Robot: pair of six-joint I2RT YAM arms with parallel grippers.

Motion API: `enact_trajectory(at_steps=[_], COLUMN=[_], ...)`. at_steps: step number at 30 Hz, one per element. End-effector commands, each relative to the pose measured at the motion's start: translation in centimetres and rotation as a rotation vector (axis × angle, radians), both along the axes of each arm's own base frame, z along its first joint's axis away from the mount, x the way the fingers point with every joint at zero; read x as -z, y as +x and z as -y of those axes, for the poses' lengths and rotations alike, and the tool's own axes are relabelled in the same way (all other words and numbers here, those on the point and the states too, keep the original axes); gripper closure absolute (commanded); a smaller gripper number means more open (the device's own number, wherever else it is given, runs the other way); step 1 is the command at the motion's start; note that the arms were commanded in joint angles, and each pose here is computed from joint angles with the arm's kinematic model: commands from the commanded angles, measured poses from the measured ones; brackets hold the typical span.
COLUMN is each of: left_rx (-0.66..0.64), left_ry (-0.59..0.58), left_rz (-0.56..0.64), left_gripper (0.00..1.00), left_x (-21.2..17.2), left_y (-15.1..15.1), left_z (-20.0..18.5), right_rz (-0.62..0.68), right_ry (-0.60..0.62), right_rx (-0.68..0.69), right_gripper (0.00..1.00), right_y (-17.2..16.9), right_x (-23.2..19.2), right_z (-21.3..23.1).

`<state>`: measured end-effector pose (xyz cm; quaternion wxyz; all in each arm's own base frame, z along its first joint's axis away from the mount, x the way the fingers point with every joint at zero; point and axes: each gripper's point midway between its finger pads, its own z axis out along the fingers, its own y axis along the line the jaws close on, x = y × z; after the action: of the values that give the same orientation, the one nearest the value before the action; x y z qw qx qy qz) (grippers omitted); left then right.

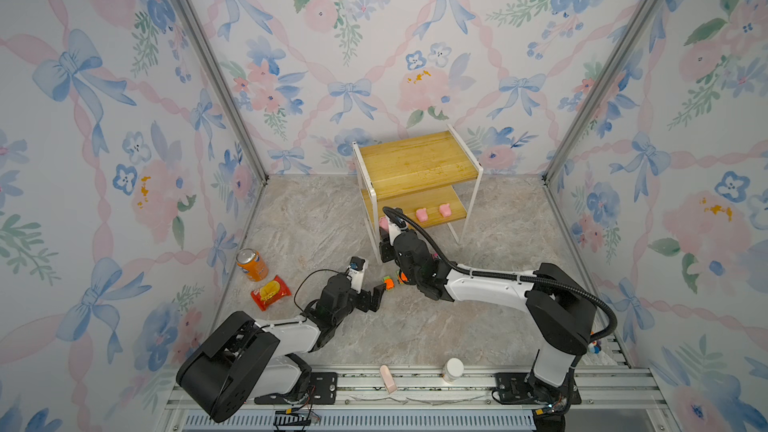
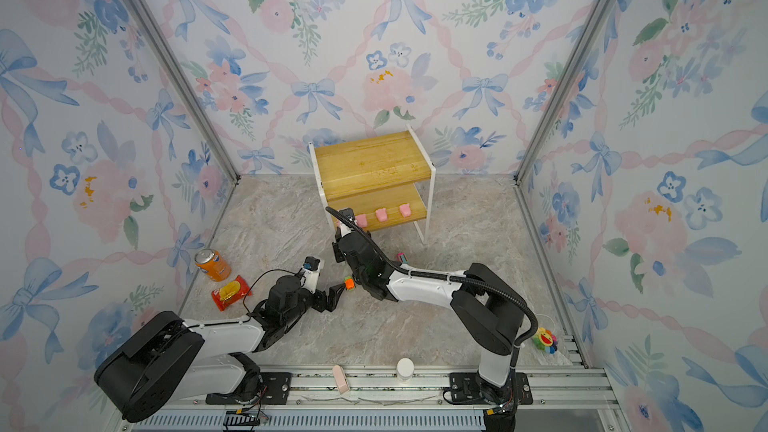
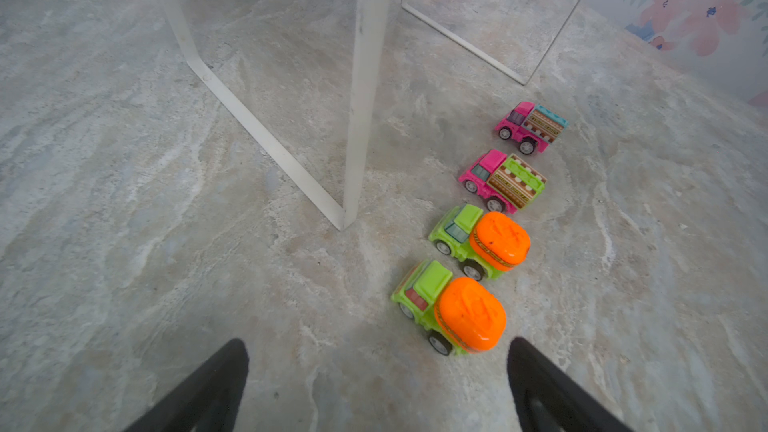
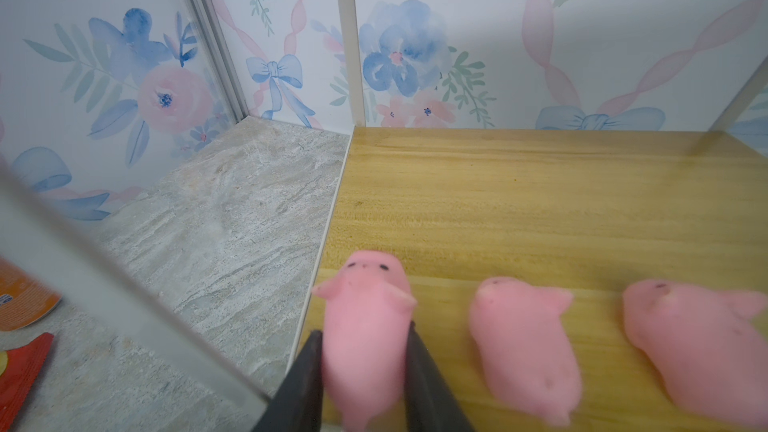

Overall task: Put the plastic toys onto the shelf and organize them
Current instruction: 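Lower the pig onto the lower shelf beside the others and open the right gripper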

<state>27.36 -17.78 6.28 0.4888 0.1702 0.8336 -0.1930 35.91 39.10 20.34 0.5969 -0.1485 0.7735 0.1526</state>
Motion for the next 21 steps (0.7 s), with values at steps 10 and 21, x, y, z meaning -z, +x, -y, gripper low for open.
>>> enact_trajectory(at_steps=[10, 21], left_rx=[0.004, 0.004], left_ry=[-0.015, -0.013], left_rz=[-0.008, -0.011], left_gripper=[0.02, 0.02], left_x=[-0.1, 0.0], left_y=[0.1, 0.2], left_z=[0.2, 0.2], right_rz=[0.013, 0.008], right_ry=[0.029, 0.015], right_rx=[0.049, 0.066], right_gripper=[0.66, 0.65], right_y=[0.9, 1.2], right_x=[-0.1, 0.6], right_z=[0.4, 0.6])
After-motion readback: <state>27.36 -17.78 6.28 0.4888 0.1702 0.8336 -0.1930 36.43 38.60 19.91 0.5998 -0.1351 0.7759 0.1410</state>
